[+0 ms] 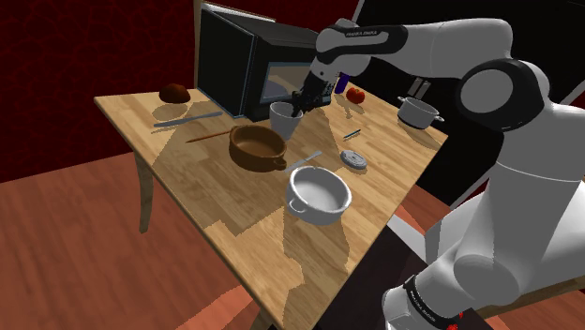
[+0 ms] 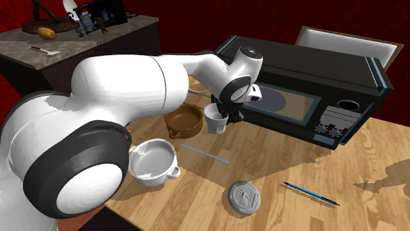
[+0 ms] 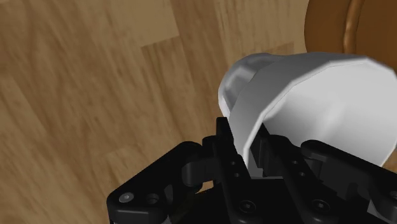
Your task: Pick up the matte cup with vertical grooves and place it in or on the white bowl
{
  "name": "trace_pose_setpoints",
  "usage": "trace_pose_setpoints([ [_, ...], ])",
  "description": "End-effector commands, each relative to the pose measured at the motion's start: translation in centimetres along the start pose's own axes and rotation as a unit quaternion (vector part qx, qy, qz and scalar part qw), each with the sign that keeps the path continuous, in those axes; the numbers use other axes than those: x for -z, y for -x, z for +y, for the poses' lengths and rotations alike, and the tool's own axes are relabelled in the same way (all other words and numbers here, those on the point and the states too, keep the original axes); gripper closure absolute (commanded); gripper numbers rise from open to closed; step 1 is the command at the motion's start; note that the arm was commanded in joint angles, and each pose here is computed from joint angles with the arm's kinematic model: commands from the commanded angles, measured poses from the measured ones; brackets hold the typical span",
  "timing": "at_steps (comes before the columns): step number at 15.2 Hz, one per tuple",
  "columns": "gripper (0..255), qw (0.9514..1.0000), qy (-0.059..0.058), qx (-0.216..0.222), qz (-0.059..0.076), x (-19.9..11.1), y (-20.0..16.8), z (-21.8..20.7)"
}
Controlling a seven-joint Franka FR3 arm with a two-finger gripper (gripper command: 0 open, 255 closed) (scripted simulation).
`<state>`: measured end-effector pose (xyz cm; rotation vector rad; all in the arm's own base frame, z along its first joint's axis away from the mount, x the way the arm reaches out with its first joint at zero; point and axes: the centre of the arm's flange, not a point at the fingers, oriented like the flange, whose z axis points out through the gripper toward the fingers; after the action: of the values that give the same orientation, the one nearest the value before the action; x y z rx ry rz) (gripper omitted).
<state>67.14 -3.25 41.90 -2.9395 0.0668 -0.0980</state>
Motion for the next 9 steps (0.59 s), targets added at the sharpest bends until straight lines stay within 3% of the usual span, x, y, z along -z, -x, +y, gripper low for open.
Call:
trace_pose_setpoints([
  [1, 255, 1.0, 0.0, 0.0, 0.0, 1.1, 0.0, -0.2],
  [9, 255, 1.0, 0.0, 0.0, 0.0, 5.2, -0.2, -1.1],
])
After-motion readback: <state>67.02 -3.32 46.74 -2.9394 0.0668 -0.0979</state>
